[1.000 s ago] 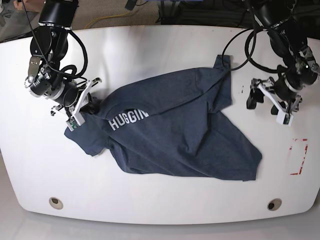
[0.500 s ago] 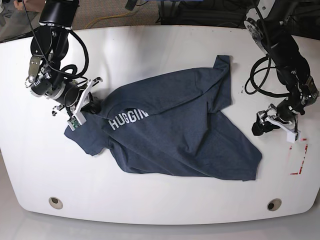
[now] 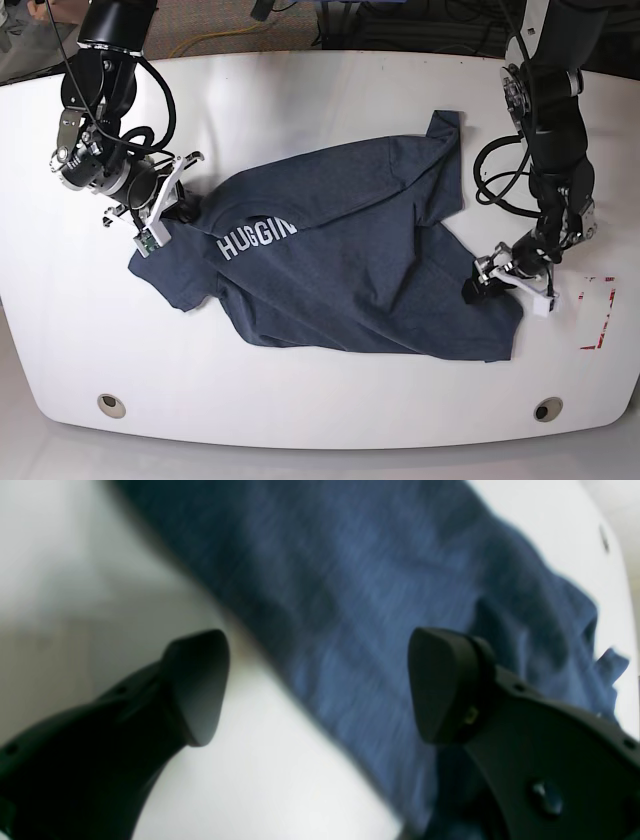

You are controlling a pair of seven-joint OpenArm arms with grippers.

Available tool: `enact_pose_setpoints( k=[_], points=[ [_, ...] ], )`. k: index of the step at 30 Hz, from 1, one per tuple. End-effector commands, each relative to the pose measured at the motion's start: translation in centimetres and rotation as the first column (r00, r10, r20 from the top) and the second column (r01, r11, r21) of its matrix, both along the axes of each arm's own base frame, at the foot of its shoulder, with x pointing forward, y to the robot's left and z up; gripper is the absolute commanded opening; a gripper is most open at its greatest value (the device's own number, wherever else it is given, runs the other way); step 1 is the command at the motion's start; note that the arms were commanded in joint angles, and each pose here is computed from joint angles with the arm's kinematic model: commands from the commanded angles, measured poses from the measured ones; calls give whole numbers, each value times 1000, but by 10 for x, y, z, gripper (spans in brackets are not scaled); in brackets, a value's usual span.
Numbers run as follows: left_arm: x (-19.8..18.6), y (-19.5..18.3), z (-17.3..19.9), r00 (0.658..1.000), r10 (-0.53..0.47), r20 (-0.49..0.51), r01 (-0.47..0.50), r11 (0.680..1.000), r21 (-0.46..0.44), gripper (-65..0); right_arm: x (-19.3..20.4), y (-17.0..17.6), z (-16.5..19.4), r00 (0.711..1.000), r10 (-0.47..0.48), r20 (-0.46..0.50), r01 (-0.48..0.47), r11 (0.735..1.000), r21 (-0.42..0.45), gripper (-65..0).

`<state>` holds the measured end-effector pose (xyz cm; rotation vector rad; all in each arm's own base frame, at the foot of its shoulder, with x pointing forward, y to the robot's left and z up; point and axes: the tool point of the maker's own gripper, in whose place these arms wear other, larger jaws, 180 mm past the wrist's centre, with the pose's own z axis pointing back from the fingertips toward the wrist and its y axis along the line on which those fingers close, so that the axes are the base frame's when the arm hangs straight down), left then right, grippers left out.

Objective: Fold the T-shirt properly
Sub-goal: 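Move the left gripper to the shirt hem and grasp it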

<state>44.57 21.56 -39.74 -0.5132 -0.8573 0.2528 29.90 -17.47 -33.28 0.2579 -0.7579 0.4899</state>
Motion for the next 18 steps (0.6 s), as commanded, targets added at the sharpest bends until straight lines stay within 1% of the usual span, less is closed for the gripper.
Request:
enact_pose_setpoints(
  k=[1, 7, 8, 10, 13, 14, 16, 18],
  points=[
    [-2, -15, -16, 997, -21, -71, 20, 1000, -8, -129, 8, -1, 15, 998, 3, 57, -4, 1000, 9, -650],
    [13, -26, -17, 998, -24, -63, 23, 1000, -18, -136, 8, 0, 15, 998, 3, 55, -4, 1000, 12, -650],
    [15, -27, -18, 998, -21, -60, 20, 1000, -20, -154, 8, 0, 15, 998, 3, 55, -4, 1000, 12, -650],
    [16, -27, -19, 998, -12, -60, 11, 1000, -17, -242, 8, 0, 15, 998, 3, 57, -4, 1000, 12, -650],
    [19, -23, -16, 998, 5, -55, -5, 1000, 6, -471, 9, -2, 16, 998, -1, 60, 1, 1000, 11, -650],
    [20, -20, -15, 998, 20, -59, -20, 1000, 12, -524, 9, -4, 17, 998, -9, 62, 8, 1000, 10, -650],
    [15, -12, -22, 994, 64, -90, -61, 997, 42, -650, 10, -15, 19, 997, -42, 68, 41, 999, 11, -650],
    [12, -8, -21, 994, 70, -87, -64, 995, 70, -650, 11, -20, 20, 995, -61, 73, 60, 998, 13, -650]
  ],
)
